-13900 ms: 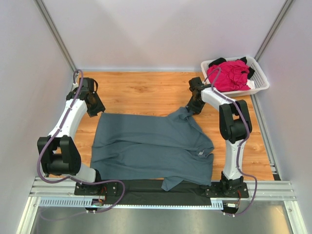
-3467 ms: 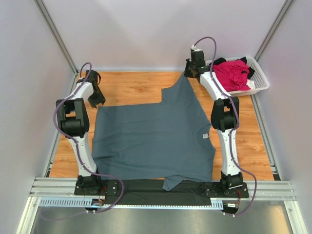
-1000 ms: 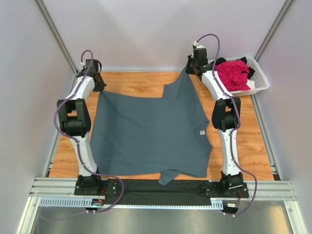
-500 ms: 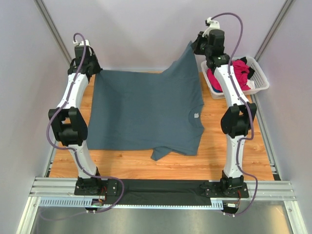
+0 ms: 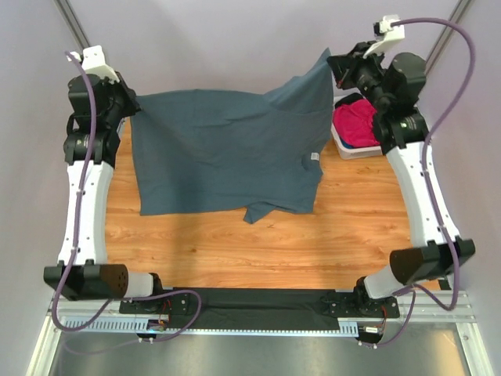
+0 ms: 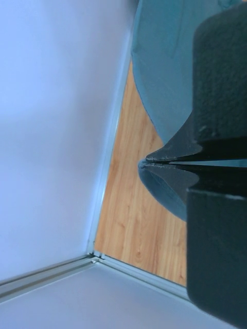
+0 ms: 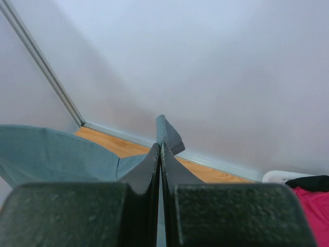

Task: Fold and stack the t-shirts
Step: Fold the tshirt

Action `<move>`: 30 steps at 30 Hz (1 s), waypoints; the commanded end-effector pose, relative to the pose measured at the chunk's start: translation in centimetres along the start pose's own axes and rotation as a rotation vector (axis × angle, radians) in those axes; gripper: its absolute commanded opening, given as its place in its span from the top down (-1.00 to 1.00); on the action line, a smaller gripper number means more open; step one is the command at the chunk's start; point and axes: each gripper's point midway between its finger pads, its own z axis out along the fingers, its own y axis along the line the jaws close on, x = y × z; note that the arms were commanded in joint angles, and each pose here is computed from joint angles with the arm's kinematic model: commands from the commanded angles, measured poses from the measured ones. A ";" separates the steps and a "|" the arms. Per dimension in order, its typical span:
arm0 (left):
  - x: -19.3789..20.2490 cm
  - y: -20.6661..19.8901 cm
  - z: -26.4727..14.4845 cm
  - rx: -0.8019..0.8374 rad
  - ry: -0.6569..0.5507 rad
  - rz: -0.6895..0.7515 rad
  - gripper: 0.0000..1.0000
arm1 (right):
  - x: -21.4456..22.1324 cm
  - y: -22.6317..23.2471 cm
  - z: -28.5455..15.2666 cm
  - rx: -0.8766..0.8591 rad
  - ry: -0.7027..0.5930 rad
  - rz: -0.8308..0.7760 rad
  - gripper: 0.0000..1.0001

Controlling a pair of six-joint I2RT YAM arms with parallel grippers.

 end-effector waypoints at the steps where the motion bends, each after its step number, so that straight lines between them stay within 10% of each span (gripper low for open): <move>1: -1.6 -0.6 -4.5 0.036 -0.046 0.019 1.00 | -4.8 2.6 -4.8 -0.042 -0.106 -0.082 1.00; 17: -6.7 -2.2 -26.3 0.105 -0.326 0.014 1.00 | -15.1 12.0 -27.4 -0.112 -0.349 -0.161 0.99; 30: -12.0 -2.5 -36.3 0.100 -0.490 -0.033 1.00 | -19.7 15.1 -33.5 -0.141 -0.448 -0.205 0.99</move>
